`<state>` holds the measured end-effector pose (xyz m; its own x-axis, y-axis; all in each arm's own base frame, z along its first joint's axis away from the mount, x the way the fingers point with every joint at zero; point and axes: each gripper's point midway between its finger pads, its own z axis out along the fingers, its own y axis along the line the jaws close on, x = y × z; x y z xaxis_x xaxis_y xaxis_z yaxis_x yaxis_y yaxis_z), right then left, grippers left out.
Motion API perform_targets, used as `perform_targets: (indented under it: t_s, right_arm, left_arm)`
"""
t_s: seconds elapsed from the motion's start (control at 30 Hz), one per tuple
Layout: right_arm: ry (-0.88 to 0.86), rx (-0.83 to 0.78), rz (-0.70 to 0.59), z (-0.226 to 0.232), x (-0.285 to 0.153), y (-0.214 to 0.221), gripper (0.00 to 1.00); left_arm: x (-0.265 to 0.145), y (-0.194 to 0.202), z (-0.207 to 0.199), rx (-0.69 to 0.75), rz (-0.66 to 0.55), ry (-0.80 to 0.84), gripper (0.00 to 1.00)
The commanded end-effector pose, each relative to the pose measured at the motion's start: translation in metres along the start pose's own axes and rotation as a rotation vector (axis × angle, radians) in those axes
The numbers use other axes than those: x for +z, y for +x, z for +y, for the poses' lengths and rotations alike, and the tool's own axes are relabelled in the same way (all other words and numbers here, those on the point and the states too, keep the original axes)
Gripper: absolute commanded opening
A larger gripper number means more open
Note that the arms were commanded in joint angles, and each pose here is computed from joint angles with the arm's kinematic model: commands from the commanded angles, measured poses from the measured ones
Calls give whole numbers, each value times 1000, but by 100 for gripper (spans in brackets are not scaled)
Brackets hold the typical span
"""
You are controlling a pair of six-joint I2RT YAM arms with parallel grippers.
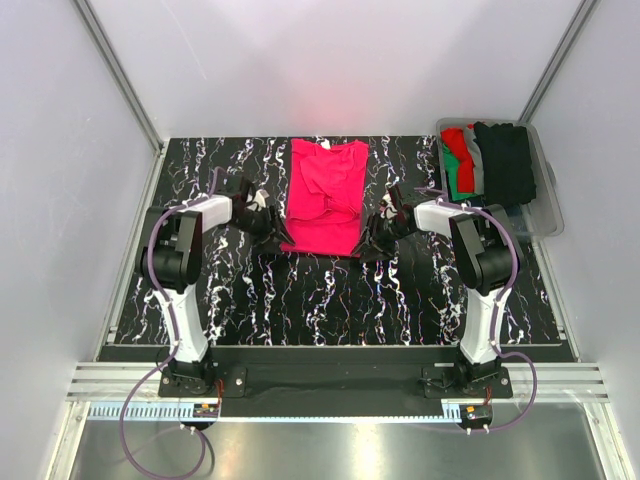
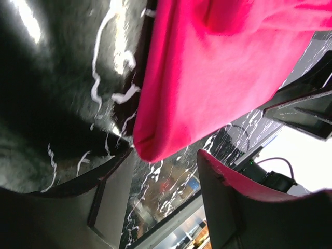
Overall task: Fold and stack the t-shirts
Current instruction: Fold the tshirt
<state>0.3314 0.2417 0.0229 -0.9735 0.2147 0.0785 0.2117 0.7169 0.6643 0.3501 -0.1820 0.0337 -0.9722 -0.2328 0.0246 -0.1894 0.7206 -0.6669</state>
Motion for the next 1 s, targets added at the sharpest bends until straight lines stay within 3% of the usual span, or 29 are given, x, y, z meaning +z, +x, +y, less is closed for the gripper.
perform_targets:
  t_s: [0.0, 0.23, 0.4, 0.47, 0.53, 0.6, 0.97]
  right_arm:
    - [-24, -24, -30, 15, -3, -8, 46]
    - [-12, -34, -62, 12, 3, -21, 45]
    - [-15, -36, -70, 14, 8, -29, 37]
    - [-33, -30, -62, 16, 10, -28, 30]
    - [-50, -26, -59, 20, 8, -25, 10]
    - [-52, -25, -66, 19, 3, -23, 0]
    - [-154, -88, -136, 60, -77, 10, 0]
  left_arm:
    - [3, -15, -12, 36, -24, 28, 56]
    - [8, -13, -9, 31, -17, 12, 53]
    - [7, -13, -8, 32, -23, 3, 42]
    - [7, -14, -9, 39, -26, 5, 33]
    - [5, -15, -12, 49, -33, 10, 15]
    - [1, -18, -16, 61, -45, 12, 0]
    - [-58, -9, -76, 166, -133, 119, 0]
